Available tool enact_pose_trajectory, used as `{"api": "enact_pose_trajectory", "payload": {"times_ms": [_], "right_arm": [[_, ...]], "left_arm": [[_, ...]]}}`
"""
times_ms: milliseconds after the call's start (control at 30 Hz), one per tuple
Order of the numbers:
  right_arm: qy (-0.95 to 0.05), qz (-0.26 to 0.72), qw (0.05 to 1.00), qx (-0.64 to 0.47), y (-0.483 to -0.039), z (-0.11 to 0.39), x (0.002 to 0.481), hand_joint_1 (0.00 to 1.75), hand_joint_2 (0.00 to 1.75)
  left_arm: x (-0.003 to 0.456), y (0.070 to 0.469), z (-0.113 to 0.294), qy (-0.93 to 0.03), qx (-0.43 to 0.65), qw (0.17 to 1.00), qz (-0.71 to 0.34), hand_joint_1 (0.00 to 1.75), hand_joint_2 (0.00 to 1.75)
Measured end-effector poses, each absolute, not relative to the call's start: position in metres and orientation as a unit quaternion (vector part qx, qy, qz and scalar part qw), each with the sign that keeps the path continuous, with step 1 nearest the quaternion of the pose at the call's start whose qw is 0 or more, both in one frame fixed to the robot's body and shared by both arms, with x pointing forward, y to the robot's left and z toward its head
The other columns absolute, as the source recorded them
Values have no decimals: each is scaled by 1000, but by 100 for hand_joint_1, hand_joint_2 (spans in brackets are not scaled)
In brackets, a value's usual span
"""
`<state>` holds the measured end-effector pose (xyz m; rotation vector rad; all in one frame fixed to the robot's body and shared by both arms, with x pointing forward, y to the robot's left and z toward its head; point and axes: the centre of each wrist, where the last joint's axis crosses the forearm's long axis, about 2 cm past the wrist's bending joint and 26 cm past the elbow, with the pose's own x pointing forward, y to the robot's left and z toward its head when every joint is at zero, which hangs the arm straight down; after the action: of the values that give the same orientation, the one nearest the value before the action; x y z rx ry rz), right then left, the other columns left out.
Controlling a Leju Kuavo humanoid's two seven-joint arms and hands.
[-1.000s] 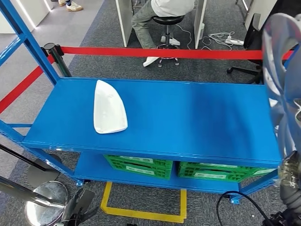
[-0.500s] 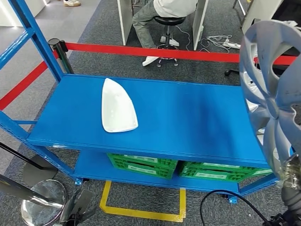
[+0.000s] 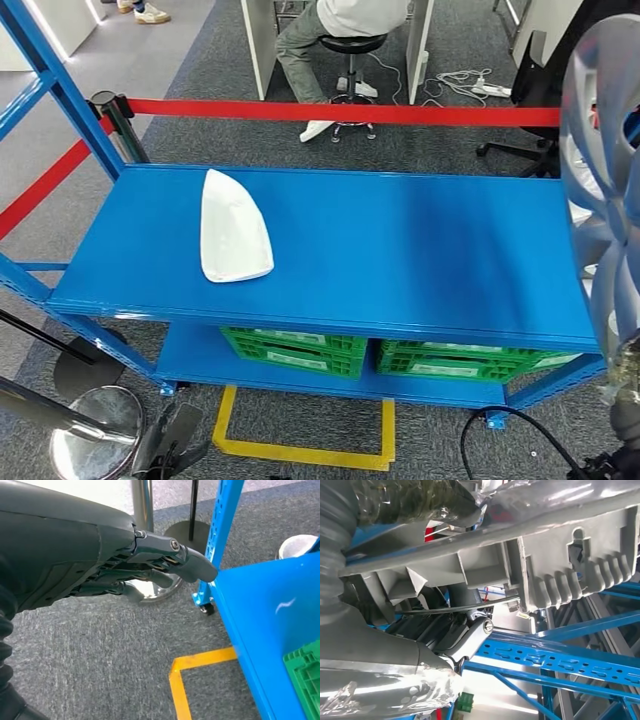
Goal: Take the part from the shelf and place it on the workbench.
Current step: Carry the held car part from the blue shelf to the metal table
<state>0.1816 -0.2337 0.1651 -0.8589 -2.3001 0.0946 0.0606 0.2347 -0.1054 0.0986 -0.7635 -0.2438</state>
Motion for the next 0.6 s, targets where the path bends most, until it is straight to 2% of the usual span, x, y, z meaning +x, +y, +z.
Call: {"api": "enact_pose_trajectory", "payload": {"times_ms": [600], "right_arm": [[-872,69,333,-351,-243,160,182,175,175]], "left_arm": [[64,235,-105,-370,56,920,-118,0,175]]}}
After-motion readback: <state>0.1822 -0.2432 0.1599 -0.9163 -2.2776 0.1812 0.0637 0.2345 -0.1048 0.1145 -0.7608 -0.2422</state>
